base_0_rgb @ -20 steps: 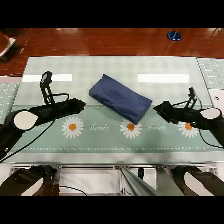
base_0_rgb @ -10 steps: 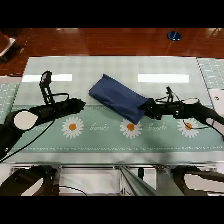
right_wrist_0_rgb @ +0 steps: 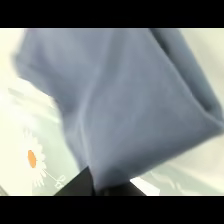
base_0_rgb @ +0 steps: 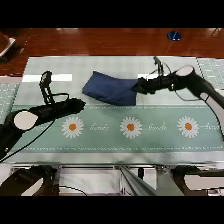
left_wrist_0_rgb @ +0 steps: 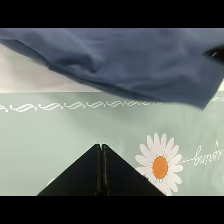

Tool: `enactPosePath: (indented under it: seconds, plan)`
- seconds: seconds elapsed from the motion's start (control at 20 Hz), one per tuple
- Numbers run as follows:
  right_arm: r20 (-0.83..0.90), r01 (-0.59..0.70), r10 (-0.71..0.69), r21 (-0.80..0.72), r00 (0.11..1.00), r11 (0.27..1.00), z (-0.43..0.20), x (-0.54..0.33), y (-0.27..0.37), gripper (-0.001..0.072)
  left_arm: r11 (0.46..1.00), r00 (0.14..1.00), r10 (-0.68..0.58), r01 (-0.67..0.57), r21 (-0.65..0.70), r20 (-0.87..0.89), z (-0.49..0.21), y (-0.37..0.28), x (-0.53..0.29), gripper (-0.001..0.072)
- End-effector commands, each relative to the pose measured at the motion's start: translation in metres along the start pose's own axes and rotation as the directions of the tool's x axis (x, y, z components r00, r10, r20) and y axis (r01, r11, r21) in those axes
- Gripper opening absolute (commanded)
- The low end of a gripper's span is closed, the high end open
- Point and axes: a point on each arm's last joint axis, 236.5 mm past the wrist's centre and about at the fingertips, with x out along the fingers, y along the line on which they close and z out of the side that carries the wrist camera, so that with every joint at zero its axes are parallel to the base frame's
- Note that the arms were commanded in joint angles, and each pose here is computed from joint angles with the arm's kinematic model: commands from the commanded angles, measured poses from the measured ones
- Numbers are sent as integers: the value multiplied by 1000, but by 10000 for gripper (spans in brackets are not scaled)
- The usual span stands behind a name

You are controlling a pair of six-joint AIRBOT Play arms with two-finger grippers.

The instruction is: Fold the shirts.

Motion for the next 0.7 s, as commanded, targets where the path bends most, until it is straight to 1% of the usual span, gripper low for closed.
enactPosePath:
  seconds: [0.0,0.2,0.35,0.5,0.65]
  plan:
    - [106,163,-153,-98,983,982,63,-58,23,35,1000,1000,1,-1,1,-3,-1,1,0,15]
    - [246,182,-149,-117,958,976,110,-142,61,35,1000,1000,1,-1,1,-3,-1,1,0,15]
    - [320,204,-172,-69,932,977,121,-203,60,35,1000,1000,1,-1,1,-3,-1,1,0,15]
    - [410,226,-227,52,883,973,123,-268,38,35,1000,1000,1,-1,1,-3,-1,1,0,15]
    - [439,241,-313,212,842,947,104,-328,4,35,1000,1000,1,-1,1,-3,-1,1,0,15]
